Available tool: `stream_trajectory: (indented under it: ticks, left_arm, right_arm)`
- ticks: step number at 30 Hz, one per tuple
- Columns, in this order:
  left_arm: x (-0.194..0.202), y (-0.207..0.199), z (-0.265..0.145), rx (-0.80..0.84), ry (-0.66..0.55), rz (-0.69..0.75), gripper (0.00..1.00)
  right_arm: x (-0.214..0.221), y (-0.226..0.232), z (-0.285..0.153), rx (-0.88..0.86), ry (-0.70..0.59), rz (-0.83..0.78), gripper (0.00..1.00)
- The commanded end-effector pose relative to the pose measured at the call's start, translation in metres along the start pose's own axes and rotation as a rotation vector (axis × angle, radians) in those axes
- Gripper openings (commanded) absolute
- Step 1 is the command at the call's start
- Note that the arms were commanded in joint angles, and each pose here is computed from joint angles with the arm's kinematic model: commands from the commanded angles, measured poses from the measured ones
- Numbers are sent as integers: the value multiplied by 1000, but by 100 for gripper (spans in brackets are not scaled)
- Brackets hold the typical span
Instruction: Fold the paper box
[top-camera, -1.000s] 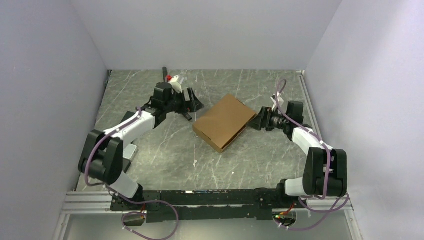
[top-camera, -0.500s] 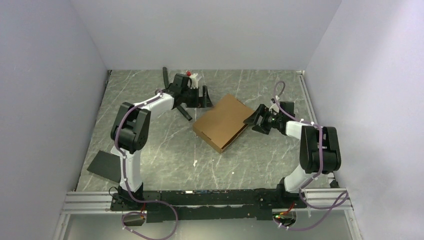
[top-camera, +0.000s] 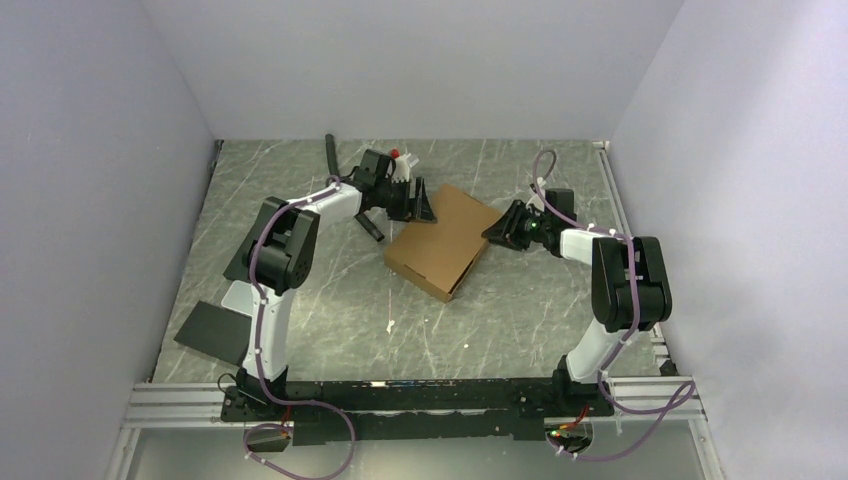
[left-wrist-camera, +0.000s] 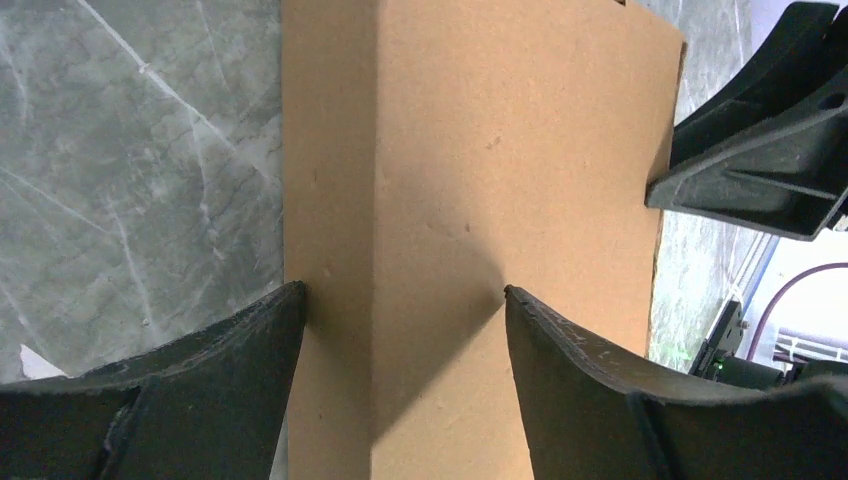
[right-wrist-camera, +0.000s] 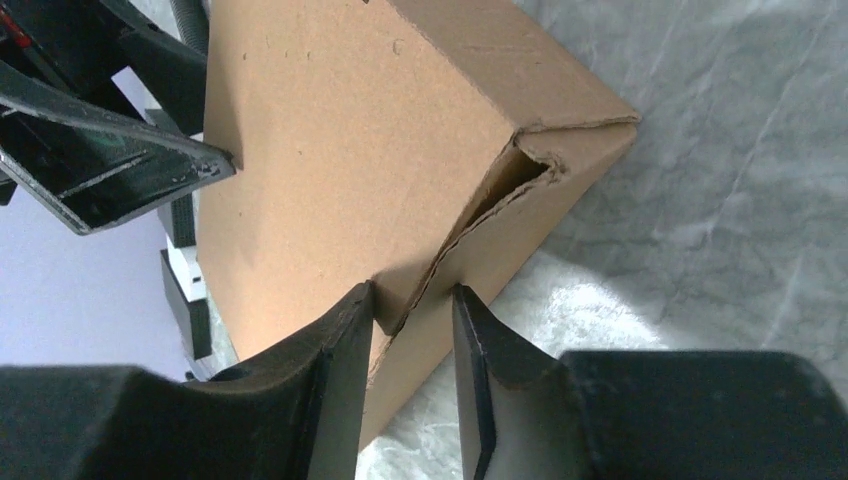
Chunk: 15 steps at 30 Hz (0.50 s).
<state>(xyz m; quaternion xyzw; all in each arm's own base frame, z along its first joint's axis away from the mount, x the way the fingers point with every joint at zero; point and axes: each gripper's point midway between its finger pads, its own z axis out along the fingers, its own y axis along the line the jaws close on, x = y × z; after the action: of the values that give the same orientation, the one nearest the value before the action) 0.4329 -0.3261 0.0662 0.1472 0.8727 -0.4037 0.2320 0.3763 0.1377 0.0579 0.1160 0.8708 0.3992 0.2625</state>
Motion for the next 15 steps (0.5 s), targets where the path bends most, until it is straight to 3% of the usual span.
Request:
stream_trajectory:
  ticks: [1,5,11,15]
  left_arm:
    - [-2,-34,4,128,8,26,75]
    - [-14,-51,-6,152,-33,49,75]
    - [-31,-71,-16,193,-58,59,76]
    - [-39,-86,-22,220,-96,67,76]
  right_arm:
    - [-34,15,-2,-16,-106,-145,33]
    - [-57,37,-12,-44,-172,-228,31]
    - [-66,55,-16,-76,-173,-266,27]
    - [-71,78,-26,-92,-188,-374,25]
